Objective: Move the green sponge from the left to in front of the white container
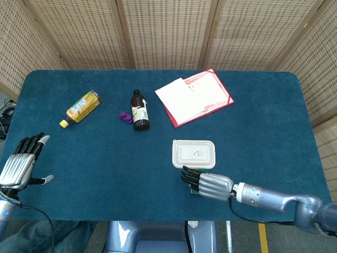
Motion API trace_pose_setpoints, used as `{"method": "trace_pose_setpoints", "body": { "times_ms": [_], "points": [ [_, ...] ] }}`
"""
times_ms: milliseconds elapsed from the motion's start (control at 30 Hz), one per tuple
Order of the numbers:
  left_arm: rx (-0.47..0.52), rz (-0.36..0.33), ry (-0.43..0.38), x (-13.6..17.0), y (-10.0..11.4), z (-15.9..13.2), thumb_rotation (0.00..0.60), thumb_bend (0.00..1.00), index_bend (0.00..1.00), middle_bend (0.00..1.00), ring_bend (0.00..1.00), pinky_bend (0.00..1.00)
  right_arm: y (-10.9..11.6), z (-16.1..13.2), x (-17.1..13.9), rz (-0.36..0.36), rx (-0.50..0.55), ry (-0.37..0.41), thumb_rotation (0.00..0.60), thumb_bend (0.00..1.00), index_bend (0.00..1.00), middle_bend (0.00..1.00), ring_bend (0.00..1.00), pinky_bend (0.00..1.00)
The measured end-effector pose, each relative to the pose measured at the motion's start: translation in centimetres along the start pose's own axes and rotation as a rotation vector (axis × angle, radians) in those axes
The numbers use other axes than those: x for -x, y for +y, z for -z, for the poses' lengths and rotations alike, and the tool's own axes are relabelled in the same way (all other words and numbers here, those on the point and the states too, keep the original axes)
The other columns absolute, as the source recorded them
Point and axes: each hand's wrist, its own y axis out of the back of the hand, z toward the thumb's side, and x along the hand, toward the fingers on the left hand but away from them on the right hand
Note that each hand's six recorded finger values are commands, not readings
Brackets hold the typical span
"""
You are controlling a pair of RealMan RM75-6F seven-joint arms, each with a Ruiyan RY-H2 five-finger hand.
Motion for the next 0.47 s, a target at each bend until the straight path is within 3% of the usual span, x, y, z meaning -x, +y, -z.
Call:
{"method": "trace_pose_setpoints", "body": {
  "times_ms": [133, 300, 467],
  "points": [
    [0.010, -0.013, -0.002, 0.8, 0.2, 0.1, 0.600, 0.05, 0.00, 0.00, 0.00, 0.00, 0.1, 1.9, -3.3, 0.006, 0.063, -0.154, 0.600, 0.00, 0.17, 0.01, 0.00, 0.00],
    [0.023, -0.042, 0.012, 2.3, 0.4, 0.6, 0.600, 0.06, 0.00, 0.00, 0.00, 0.00, -1.1, 4.1, -8.4, -0.003, 0.243, -0.468, 0.600, 0.00, 0.01, 0.00, 0.00, 0.00],
    [0.027, -0.072, 0.037, 3.8, 0.2, 1.3, 0.600, 0.05, 0.00, 0.00, 0.00, 0.00, -3.1, 4.2, -13.4, 0.012, 0.503, -0.795, 0.600, 0.00, 0.00, 0.00, 0.00, 0.00]
  ]
}}
